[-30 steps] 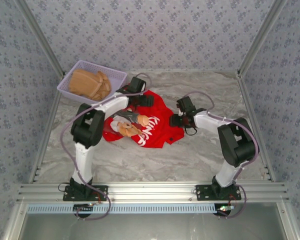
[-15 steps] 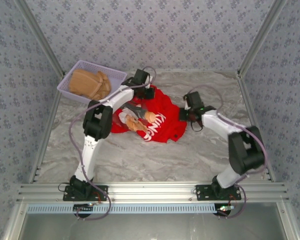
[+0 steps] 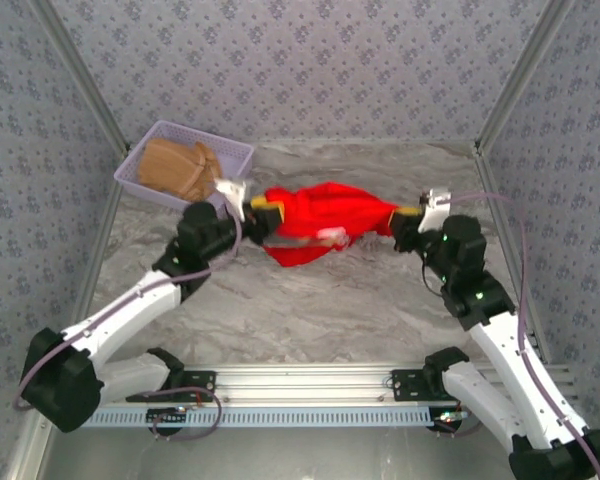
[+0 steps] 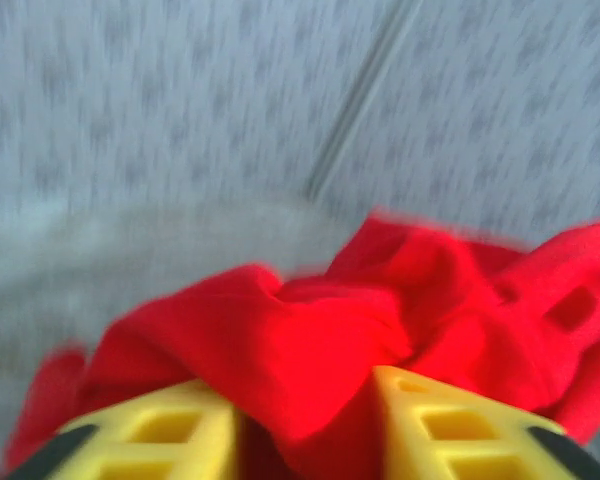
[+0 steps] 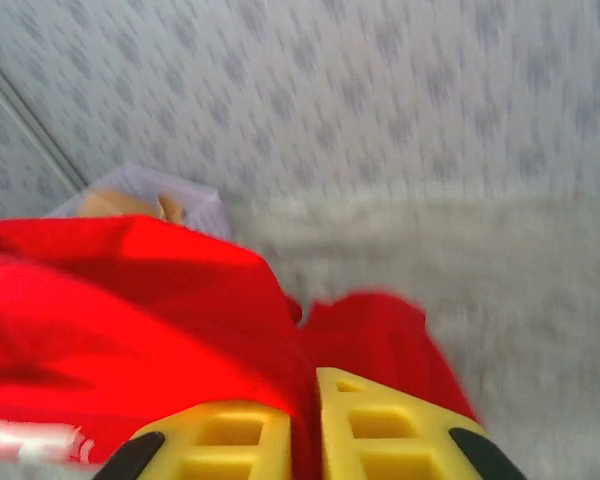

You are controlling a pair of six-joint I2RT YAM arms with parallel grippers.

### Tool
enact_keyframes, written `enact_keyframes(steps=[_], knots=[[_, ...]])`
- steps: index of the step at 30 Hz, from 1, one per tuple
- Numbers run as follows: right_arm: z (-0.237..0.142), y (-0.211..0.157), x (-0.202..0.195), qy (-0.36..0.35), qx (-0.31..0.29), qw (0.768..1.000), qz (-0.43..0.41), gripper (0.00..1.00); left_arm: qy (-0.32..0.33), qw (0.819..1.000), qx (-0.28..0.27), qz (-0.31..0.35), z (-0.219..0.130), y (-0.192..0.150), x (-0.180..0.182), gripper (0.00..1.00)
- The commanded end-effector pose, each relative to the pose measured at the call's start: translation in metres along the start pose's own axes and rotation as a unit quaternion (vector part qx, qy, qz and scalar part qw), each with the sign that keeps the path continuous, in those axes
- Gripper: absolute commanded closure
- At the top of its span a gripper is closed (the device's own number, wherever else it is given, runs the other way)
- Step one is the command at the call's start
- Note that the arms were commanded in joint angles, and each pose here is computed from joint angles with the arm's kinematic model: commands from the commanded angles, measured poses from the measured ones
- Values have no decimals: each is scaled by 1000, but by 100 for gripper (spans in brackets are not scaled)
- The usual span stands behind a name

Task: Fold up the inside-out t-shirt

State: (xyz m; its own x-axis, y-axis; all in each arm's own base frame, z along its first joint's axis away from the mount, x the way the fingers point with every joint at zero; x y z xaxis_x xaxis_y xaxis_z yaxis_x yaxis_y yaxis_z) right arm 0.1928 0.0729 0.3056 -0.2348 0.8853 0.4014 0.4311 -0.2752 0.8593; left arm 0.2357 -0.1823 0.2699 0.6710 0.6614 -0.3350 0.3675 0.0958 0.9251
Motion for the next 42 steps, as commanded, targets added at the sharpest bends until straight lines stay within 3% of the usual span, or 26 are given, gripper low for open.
enact_keyframes(steps=[1,3,6,9,11,14,17,22,24,26,30,34,36,39,42], knots=[[1,-80,-35,-97,158,978,91,80,88,983,144,-74,-18,-103,24,53],[-2,-101,-44,-121,171,972,107,73,91,980,154,-83,-32,-118,21,43],[6,-105,-43,-120,157,974,114,61,117,982,142,-40,-37,-105,12,27],[29,-101,-28,-85,179,975,104,54,106,982,158,-13,-12,-87,6,24],[44,-103,-11,-52,214,973,73,52,75,975,208,13,13,-86,-4,24],[58,-111,13,-16,266,963,29,49,36,958,270,89,46,-95,-26,22],[58,-125,5,-50,316,947,21,47,-12,936,317,153,64,-107,-47,18],[47,-116,-20,-89,291,950,66,46,-32,888,391,241,89,-132,-57,15],[45,-109,-25,-87,277,954,81,46,0,883,391,259,104,-135,-52,24],[44,-105,-27,-83,273,954,87,45,15,892,373,255,118,-128,-50,46],[43,-102,-27,-81,272,957,66,46,-40,925,329,187,127,-101,-58,75],[40,-103,-14,-14,260,965,39,45,-100,940,318,71,122,-81,-50,95],[43,-102,-6,31,251,967,37,44,-117,945,305,5,115,-70,-41,100],[47,-102,17,114,240,964,7,41,-152,945,264,-121,100,-50,-30,100],[54,-106,32,120,233,964,-41,26,-179,933,239,-200,85,-38,-24,100]])
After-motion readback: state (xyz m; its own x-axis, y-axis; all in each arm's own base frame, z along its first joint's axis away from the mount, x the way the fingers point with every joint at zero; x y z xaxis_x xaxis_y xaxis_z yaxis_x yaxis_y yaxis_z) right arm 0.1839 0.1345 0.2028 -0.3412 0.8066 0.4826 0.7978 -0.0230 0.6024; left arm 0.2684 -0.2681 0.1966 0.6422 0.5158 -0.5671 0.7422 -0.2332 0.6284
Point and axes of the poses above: each hand's point on the last joint's axis, 136 mm out from that joint toward the fingers, its own z axis out along the fingers, its own x axis along the line the jaws close on, y = z × x, the point moved 10 cm from there along -z, back along the fingers, and after that the axes turned 7 degrees about z, right-handed, at the moved point
